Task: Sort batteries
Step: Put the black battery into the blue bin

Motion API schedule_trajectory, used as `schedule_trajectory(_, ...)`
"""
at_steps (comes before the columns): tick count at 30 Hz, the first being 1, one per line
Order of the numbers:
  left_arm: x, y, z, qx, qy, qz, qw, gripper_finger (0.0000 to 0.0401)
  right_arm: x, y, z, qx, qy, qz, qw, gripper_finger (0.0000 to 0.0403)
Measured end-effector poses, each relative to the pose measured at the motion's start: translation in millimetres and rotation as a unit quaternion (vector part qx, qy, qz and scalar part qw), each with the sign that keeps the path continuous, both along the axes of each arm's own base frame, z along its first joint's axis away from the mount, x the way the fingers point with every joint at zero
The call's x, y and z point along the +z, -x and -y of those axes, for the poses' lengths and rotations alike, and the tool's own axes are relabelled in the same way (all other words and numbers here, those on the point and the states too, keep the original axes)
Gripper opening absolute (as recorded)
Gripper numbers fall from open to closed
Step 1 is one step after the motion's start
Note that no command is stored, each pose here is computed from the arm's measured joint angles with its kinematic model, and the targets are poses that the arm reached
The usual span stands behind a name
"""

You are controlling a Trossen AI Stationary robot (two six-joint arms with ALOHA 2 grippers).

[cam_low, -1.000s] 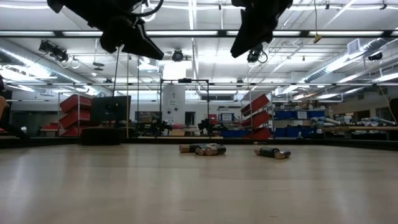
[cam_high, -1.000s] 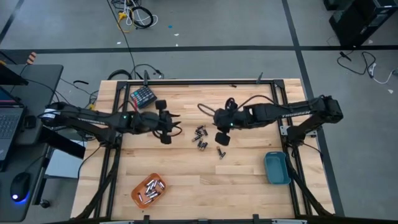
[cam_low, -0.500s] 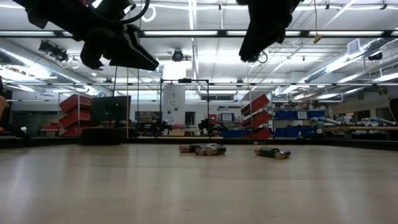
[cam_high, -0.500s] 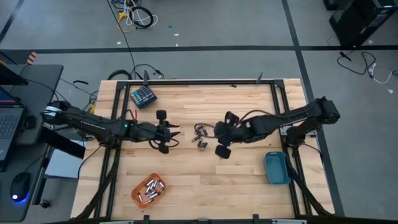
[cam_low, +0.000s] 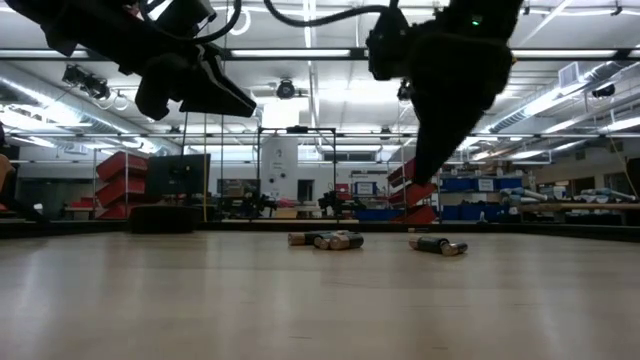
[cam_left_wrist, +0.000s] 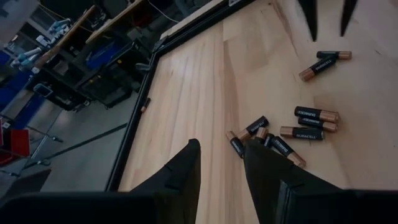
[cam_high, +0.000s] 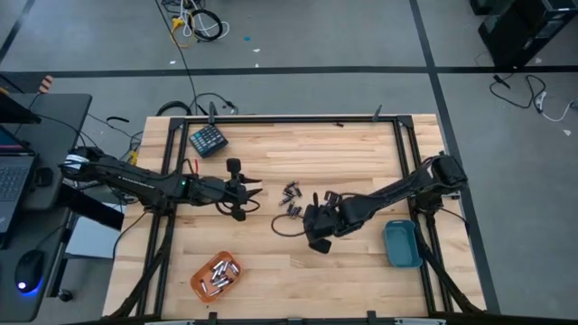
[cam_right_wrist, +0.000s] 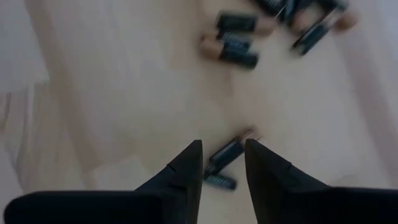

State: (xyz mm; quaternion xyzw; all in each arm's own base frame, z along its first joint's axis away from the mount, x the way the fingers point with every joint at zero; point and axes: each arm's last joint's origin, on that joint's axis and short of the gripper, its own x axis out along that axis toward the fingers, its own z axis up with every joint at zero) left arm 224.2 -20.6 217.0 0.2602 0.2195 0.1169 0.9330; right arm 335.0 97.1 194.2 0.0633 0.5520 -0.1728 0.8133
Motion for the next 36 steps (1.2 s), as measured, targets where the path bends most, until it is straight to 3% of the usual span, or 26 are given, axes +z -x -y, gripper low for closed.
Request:
schedule_trajectory(3,0.0,0.0,0.0,0.000,0.000,0.000,1.000,0.0119,-3.5,1.6,-1.3,-0.018,-0.008,-0.012,1.000,0.0122)
schedule_trajectory(12,-0.1,0.0,-0.1,0.001,0.002,0.000,1.000,0.0119,-8.1,0.9,15.5,-0.145,-0.009,-0.006,0.989,0.0161)
schedule_trajectory(31,-1.8,0.8,-0.4,0.005,0.000,-0.009,1.000,0.0119,-35.8,-14.2,28.1,-0.236,-0.084,-0.020,0.968,0.0164)
schedule_trajectory(36,-1.8,0.9,-0.7,0.007,-0.001,-0.009,1.000,0.0119,-41.4,-16.5,33.8,-0.248,-0.083,-0.025,0.965,0.0163)
